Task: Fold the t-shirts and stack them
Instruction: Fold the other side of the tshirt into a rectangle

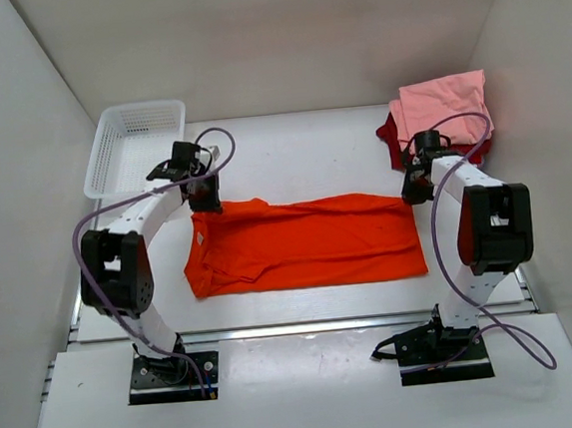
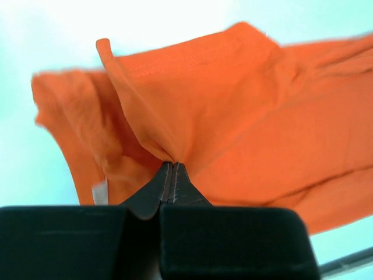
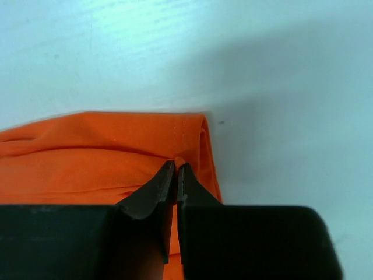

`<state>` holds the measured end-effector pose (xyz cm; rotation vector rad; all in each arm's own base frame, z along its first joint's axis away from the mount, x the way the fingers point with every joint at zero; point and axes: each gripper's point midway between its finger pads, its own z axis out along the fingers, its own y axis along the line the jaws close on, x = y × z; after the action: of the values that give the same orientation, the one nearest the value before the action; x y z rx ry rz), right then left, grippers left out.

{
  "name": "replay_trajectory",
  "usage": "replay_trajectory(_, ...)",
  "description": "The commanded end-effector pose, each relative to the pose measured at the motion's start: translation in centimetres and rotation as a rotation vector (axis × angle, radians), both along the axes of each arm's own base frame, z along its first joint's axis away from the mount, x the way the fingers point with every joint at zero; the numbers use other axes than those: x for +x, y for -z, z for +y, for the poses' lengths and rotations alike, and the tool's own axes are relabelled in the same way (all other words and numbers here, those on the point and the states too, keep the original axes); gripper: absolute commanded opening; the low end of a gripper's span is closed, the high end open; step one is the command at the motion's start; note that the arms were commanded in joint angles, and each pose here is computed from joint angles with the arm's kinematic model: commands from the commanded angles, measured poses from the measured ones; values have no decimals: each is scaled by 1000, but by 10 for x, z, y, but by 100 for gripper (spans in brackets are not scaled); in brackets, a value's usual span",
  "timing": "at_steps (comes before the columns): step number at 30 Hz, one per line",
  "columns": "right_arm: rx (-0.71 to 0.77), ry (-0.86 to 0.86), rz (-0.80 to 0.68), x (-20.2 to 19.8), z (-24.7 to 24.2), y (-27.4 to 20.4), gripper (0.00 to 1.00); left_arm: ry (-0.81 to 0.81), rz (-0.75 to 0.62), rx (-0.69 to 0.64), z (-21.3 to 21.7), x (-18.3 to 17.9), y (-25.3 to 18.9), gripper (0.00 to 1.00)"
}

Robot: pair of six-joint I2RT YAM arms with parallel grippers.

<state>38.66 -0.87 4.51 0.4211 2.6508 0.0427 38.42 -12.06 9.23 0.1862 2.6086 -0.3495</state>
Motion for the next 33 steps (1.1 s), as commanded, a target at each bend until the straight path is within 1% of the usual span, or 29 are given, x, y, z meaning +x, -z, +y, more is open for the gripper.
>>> replay_trajectory(1,-5,-32,-106,3,3,-23,0,8,-48,21,2,-20,-8,0)
replay_trajectory(2,-10,-32,-117,2,2,-27,0,2,-21,29,7,-31,2,0)
replay_trajectory(3,-9,-37,-106,-5,3,-23,0,-3,-19,26,9,-41,5,0)
replay_trajectory(4,-8,-38,-109,-11,4,-23,0,-21,-45,24,15,-43,-2,0)
replay_trajectory(5,-9,-21,-123,-11,-2,-25,0,-25,-39,28,17,-54,0,0)
replay_trajectory(7,23,-30,-120,-23,-1,-23,0,-34,-33,43,23,-67,7,0)
replay_trajectory(8,30,-20,-124,-25,-2,-23,0,-40,-48,40,26,-70,4,0)
replay_trajectory(12,49,-17,-125,-39,-3,-20,0,-41,-38,38,28,-83,11,0)
replay_trajectory(18,54,-14,-96,-53,0,-11,0,-71,-48,47,36,-77,18,0)
replay_trajectory(22,55,5,-43,-68,0,-3,1,-72,-25,47,35,-83,23,0)
replay_trajectory(24,54,16,-7,-82,2,2,0,-68,-26,39,33,-85,21,0)
replay_trajectory(29,31,35,31,-93,-4,4,0,-50,-8,26,28,-97,19,1)
replay_trajectory(31,33,31,59,-99,-3,4,0,-63,-43,10,29,-94,11,0)
replay_trajectory(32,27,20,56,-99,-3,3,0,-72,-48,10,31,-94,11,1)
replay_trajectory(33,22,16,55,-99,-2,-1,7,-84,-50,-2,31,-94,8,8)
